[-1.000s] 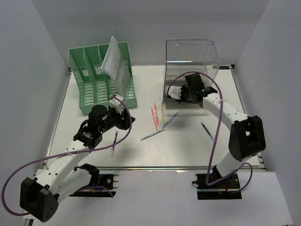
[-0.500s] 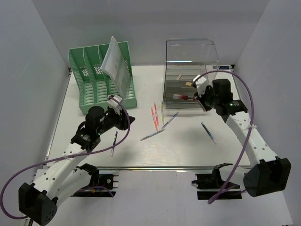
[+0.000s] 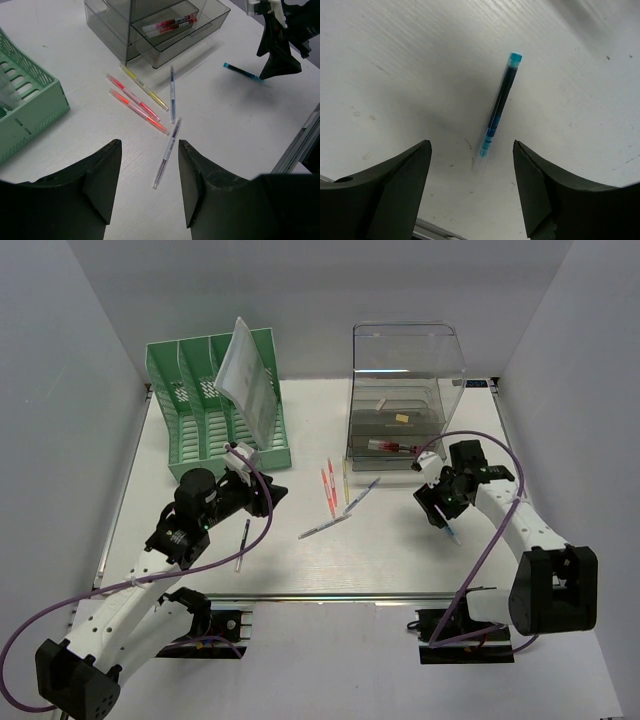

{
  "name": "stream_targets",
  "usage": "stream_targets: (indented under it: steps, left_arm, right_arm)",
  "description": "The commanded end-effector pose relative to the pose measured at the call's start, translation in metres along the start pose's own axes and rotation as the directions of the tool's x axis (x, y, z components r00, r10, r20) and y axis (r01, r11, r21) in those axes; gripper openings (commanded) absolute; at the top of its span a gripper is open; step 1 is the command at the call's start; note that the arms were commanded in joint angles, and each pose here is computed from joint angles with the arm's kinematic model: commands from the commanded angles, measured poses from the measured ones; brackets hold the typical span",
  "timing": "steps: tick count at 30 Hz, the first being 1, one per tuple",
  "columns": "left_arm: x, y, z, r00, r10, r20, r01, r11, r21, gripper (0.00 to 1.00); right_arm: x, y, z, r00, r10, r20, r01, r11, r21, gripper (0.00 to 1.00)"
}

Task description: Organize the desk

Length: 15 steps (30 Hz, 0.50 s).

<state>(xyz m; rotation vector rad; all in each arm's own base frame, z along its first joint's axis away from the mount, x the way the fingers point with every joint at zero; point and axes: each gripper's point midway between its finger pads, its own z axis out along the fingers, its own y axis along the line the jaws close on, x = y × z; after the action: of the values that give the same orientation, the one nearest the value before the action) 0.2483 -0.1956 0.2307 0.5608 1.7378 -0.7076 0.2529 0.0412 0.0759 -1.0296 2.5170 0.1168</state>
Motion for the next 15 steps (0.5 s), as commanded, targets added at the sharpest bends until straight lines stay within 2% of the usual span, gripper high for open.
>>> stream_targets:
  steps: [1,6,13,15]
  left_arm:
    - [-0.007,-0.007,-0.001,1.0,0.006,0.026,-0.007,0.999,0.033,0.59]
    - [-0.008,-0.007,-0.001,1.0,0.006,0.026,-0.007,1.0,0.028,0.59]
    - [-0.003,-0.004,0.001,1.0,0.005,0.01,-0.005,1.0,0.021,0.59]
    - [-0.002,-0.004,0.001,1.0,0.004,0.007,-0.004,1.0,0.02,0.59]
  right_arm:
    - [0.0,-0.012,0.008,1.0,-0.018,-0.004,0.018,0.999,0.031,0.72]
    - [0.016,-0.021,0.024,0.998,-0.025,-0.06,0.03,0.997,0.077,0.72]
    - [0.021,-0.029,0.038,0.997,-0.03,-0.077,0.037,0.995,0.092,0.62]
    - [0.023,-0.03,0.043,0.995,-0.031,-0.093,0.039,0.996,0.083,0.55]
